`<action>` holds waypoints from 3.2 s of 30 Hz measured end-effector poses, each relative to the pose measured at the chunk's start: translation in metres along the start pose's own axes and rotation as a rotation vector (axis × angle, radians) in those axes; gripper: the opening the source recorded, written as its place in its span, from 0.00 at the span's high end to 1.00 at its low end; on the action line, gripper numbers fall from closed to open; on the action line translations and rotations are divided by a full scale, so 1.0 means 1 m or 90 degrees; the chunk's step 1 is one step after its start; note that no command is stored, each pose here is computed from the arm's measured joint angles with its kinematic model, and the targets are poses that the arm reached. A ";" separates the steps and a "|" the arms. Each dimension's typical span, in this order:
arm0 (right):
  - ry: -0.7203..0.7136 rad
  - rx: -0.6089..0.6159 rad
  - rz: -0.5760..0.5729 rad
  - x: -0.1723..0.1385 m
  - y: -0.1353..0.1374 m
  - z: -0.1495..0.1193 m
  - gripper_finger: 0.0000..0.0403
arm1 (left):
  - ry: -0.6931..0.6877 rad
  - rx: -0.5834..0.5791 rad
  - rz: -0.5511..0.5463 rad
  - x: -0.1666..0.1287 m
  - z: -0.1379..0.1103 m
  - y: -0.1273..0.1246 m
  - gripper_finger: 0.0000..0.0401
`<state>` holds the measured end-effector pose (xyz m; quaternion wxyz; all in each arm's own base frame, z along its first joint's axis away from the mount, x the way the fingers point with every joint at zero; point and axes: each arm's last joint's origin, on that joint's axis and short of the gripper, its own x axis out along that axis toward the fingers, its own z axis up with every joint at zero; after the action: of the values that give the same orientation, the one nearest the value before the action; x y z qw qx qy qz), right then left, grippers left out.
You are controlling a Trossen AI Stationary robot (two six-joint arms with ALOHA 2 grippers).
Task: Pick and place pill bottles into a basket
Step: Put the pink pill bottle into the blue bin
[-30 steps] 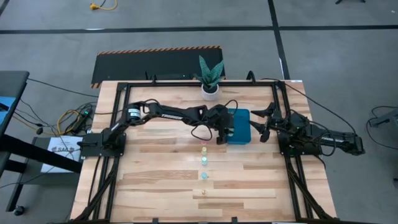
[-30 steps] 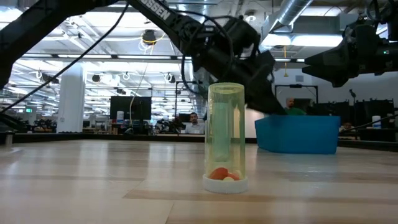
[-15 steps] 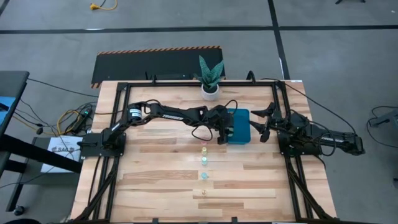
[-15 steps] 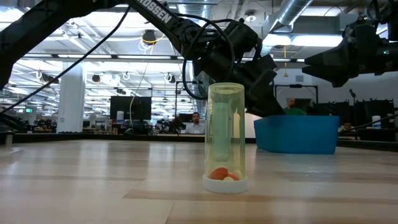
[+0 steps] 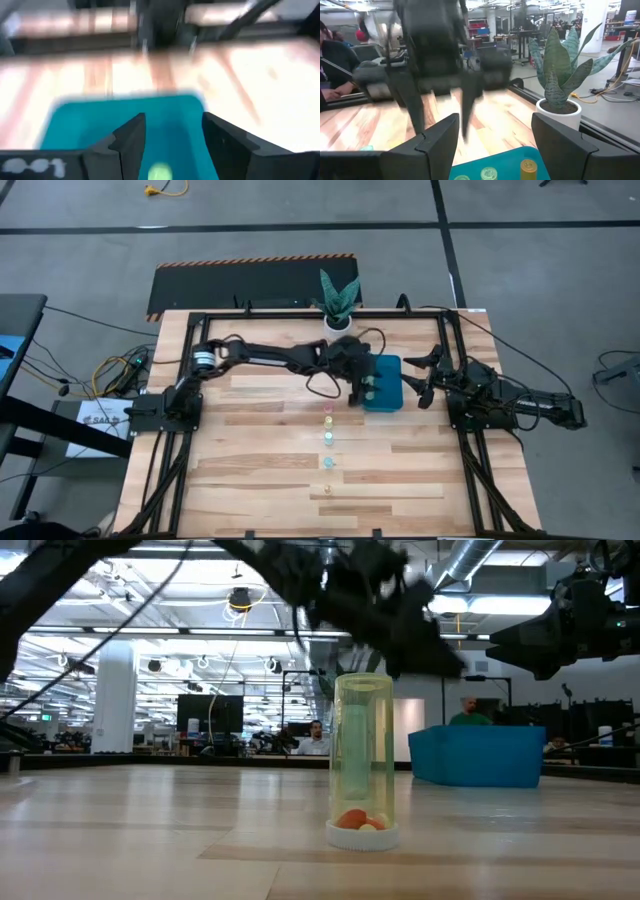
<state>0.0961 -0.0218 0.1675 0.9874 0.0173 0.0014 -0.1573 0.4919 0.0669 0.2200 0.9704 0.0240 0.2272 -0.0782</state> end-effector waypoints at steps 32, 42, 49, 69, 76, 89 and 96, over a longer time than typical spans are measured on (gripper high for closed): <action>0.000 0.000 0.001 0.000 0.000 0.000 0.39 | 0.054 -0.085 0.105 -0.131 -0.098 -0.071 0.55; 0.000 0.000 0.000 0.000 0.000 0.000 0.39 | 0.058 -0.091 0.120 -0.129 -0.121 -0.072 0.55; 0.000 0.000 0.000 0.000 0.000 0.000 0.39 | 0.061 -0.085 0.111 -0.113 -0.133 -0.073 0.55; 0.000 0.000 0.000 0.000 0.000 0.000 0.39 | 0.048 -0.078 0.096 -0.103 -0.140 -0.074 0.55; 0.000 0.000 0.000 0.000 0.000 0.000 0.39 | 0.044 -0.059 0.086 -0.101 -0.138 -0.080 0.55; 0.000 0.000 0.000 0.000 0.000 0.000 0.39 | 0.030 -0.055 0.122 -0.101 -0.133 -0.078 0.55; 0.000 0.000 0.000 0.000 0.000 0.000 0.39 | 0.041 -0.060 0.134 -0.101 -0.134 -0.078 0.55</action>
<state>0.0961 -0.0218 0.1675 0.9875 0.0173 0.0014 -0.1570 0.3314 0.0152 0.1435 0.9654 0.0044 0.2583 0.0353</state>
